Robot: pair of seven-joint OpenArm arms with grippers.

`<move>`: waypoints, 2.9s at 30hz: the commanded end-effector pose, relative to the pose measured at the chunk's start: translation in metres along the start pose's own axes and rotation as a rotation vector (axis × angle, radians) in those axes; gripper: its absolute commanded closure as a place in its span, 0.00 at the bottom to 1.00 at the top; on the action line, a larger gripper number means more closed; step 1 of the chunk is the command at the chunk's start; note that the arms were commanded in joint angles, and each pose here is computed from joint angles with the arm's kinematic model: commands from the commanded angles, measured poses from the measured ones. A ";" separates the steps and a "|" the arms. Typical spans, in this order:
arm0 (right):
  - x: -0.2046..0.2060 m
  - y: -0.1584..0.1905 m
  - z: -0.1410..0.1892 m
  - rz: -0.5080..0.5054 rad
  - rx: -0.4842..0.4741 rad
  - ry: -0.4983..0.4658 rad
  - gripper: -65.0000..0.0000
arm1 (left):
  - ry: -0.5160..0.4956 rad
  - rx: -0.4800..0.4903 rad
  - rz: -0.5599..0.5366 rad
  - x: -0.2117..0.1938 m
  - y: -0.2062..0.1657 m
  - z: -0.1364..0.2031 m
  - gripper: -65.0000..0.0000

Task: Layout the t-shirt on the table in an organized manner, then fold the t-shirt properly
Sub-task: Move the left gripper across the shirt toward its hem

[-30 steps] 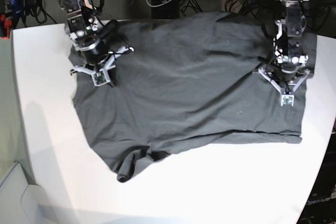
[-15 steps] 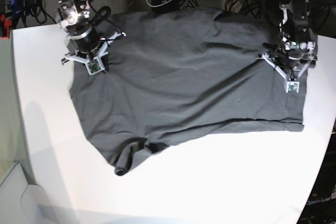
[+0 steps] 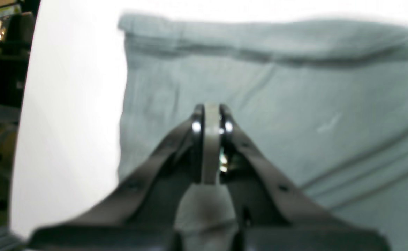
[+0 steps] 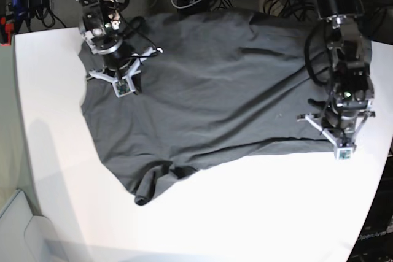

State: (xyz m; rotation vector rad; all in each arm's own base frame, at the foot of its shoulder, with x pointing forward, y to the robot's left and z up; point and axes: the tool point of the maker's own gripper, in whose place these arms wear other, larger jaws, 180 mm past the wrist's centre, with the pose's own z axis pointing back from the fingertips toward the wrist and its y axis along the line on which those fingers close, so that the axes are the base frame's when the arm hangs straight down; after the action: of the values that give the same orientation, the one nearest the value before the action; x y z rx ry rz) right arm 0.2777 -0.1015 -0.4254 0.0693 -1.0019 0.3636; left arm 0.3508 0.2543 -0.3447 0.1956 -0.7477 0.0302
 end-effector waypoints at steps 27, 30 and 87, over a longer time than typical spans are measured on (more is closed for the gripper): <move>-0.033 -0.001 -0.005 -0.015 0.000 0.070 1.00 | 0.043 -0.174 0.064 -0.001 -0.085 -0.077 1.00; -0.039 -0.001 -0.006 -0.018 0.001 0.087 1.00 | 0.037 -0.174 0.065 0.005 -0.084 -0.076 1.00; -0.037 -0.013 -0.011 0.007 -0.011 0.087 1.00 | -0.443 -0.007 0.187 0.162 -0.065 -0.072 1.00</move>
State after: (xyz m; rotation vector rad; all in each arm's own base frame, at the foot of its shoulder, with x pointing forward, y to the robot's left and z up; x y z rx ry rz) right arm 0.2881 -0.1091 -0.4399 0.0819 -1.0384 0.3482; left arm 0.5114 0.1903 -0.3255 0.1079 -1.1250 0.1569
